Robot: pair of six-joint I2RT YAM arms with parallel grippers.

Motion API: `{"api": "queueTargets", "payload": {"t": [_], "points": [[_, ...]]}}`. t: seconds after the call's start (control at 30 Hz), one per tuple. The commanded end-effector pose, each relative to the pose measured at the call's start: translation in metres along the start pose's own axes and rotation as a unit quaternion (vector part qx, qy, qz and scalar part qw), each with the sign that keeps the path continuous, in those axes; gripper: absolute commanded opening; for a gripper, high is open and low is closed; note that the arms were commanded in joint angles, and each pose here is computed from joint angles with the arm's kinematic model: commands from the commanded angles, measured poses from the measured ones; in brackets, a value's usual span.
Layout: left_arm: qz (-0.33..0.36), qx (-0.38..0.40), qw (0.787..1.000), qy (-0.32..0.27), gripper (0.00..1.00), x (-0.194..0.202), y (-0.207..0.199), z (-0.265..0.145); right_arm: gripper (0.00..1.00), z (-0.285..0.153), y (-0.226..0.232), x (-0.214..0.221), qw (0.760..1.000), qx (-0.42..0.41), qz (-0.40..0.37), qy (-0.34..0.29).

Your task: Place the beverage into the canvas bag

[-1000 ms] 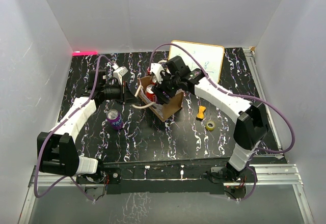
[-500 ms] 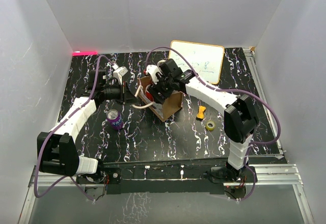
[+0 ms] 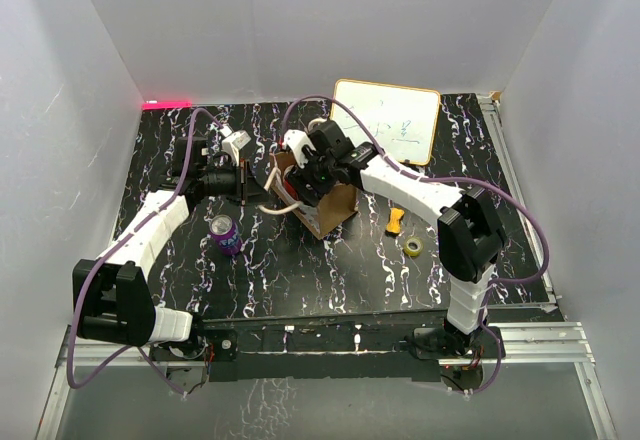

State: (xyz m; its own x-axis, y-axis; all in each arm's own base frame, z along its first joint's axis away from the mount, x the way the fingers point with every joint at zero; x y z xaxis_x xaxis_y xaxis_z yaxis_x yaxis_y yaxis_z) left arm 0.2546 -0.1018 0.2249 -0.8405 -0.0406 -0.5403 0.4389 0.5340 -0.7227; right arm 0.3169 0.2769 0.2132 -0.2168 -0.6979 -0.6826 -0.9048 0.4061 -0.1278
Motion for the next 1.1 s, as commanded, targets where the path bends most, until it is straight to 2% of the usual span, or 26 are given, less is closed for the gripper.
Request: {"api": "queueTargets", "payload": {"t": [0.0, 0.5, 0.77, 1.07], "points": [[0.017, 0.023, 1.000, -0.006, 0.00, -0.005, -0.011, -0.004, 0.20, 0.001, -0.007, -0.019, 0.997, 0.025, -0.037, -0.063], [0.017, 0.023, 1.000, -0.006, 0.00, -0.003, -0.010, -0.004, 0.44, 0.015, -0.009, -0.009, 0.987, -0.022, -0.151, -0.054], [0.013, 0.023, 1.000, -0.003, 0.00, -0.004, -0.009, -0.003, 0.45, 0.017, -0.014, -0.011, 0.967, -0.050, -0.245, -0.052], [0.020, 0.025, 0.999, -0.008, 0.00, -0.001, -0.011, -0.005, 0.46, 0.033, -0.018, -0.003, 0.965, -0.087, -0.242, -0.043]]}}
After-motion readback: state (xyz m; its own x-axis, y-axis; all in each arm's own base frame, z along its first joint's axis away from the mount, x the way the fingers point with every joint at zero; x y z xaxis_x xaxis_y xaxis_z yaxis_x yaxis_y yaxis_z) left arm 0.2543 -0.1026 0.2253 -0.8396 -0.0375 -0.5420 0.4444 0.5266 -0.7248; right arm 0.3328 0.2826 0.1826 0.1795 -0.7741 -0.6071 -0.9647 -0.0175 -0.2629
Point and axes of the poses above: each gripper's point midway between its finger pads, its own z axis out along the fingers, its own y axis along the line the jaws close on, x = y × z, the point moved 10 cm from there along -z, back along the fingers, and after that the axes turned 9 degrees about -z, right-handed, at the moved point
